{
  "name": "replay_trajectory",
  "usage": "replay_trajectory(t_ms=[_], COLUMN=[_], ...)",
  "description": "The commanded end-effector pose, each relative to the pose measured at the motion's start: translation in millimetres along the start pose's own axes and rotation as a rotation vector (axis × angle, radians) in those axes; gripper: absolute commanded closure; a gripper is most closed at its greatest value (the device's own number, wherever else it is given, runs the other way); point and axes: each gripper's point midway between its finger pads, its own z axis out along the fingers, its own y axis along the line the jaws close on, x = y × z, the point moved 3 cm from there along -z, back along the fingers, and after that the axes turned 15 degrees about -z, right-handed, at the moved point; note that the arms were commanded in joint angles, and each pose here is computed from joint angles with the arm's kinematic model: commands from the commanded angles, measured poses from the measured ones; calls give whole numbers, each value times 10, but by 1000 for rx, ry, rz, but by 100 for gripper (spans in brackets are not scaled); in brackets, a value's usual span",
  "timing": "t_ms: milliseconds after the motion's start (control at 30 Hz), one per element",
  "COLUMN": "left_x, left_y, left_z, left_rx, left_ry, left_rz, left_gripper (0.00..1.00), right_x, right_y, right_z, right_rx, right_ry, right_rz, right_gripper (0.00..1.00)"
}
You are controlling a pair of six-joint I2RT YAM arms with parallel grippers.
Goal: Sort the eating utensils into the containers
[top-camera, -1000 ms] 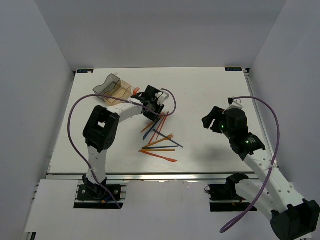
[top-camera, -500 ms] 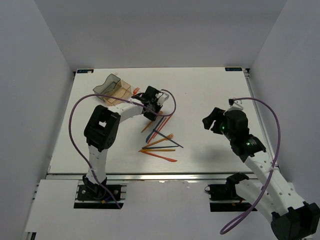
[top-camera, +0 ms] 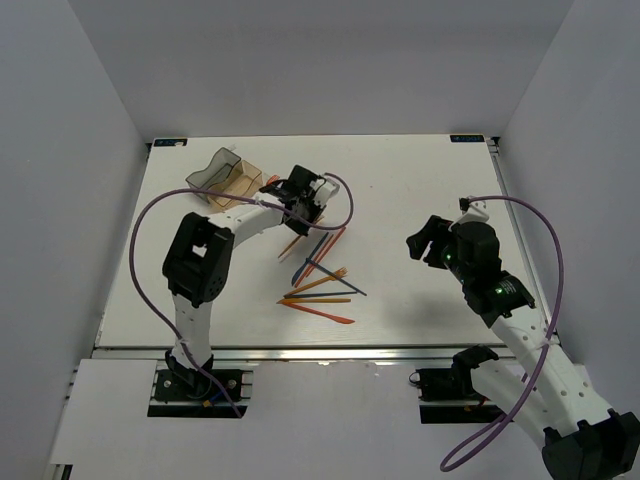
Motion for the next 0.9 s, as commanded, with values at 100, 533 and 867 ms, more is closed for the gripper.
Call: replay_trajectory(t_ms=[100,533,867], left_x=[-899,-1696,-1395], left_y=[-56,1105,1413], left_z=[-900,-1309,-1067], left_rx=[0,-128,-63], left_ry=[-339,-479,-469], left_rz=[89,134,100], left_gripper=[100,100,100], right_x=[-70,-53,-52], right_y=[-51,-33,-18], right_z=[-16,-42,-22], right_rx=[21,-7,-18], right_ry=[-26,-10,-12], right_rz=[-24,-64,-68], right_gripper=[31,31,31])
